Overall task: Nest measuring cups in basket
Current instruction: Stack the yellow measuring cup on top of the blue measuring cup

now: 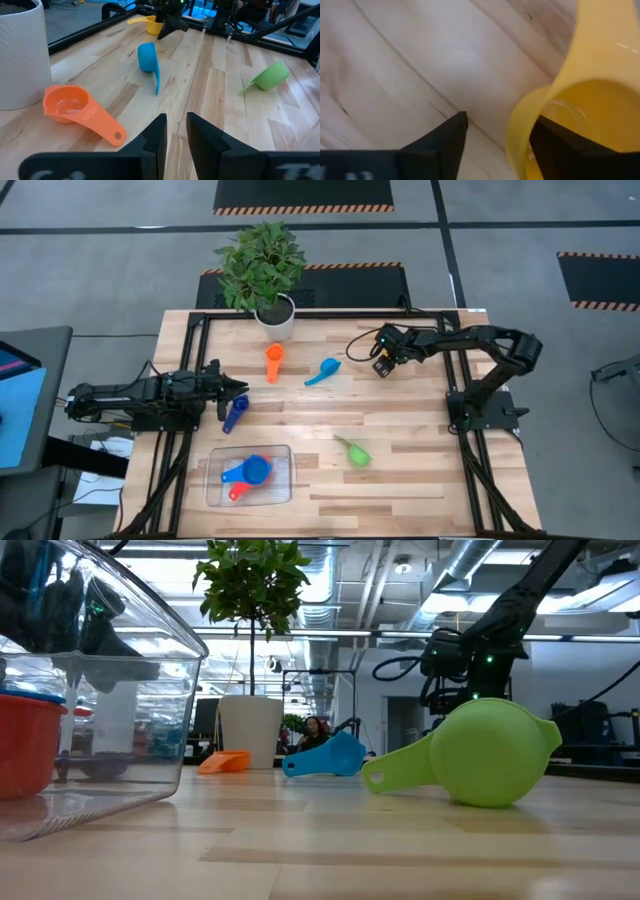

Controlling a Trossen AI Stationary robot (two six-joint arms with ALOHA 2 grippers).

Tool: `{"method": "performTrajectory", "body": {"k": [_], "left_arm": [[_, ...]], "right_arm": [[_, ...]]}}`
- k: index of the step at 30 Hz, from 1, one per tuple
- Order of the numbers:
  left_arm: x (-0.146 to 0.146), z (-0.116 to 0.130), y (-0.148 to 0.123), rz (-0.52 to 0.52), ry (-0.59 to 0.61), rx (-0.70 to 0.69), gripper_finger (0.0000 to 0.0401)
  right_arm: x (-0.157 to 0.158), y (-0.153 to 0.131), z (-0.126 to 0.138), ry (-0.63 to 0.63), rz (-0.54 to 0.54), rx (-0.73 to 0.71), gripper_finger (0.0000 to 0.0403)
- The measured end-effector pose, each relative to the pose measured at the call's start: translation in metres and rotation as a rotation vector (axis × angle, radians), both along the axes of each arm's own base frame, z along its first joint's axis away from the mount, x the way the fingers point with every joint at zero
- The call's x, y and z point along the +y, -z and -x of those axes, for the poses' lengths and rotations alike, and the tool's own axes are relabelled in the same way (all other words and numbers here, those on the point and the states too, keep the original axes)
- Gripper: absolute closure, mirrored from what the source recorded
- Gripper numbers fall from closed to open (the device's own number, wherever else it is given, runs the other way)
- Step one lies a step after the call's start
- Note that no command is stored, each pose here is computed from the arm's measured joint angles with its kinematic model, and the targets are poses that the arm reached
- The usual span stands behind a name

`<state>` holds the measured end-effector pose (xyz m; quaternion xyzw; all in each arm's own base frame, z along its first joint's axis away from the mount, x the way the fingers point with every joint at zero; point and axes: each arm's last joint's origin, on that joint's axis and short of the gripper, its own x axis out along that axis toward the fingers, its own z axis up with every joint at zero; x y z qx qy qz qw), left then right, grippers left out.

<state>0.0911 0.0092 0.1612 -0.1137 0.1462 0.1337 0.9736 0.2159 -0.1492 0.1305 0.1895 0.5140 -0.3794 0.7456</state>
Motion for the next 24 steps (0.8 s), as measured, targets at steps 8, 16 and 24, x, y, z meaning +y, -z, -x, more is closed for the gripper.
{"method": "performTrajectory", "body": {"k": [8, 16, 24], "left_arm": [[0.000, 0.000, 0.000, -0.005, 0.001, 0.002, 0.0339], [0.000, 0.000, 0.000, -0.005, 0.002, 0.000, 0.0339], [0.000, 0.000, 0.000, -0.006, 0.002, 0.000, 0.0339]], "right_arm": [[-0.001, -0.010, -0.002, -0.001, -0.016, 0.017, 0.0349], [0.018, -0.039, -0.033, -0.132, -0.008, 0.017, 0.0387], [0.085, -0.098, -0.090, -0.397, 0.049, -0.125, 0.0384]]}}
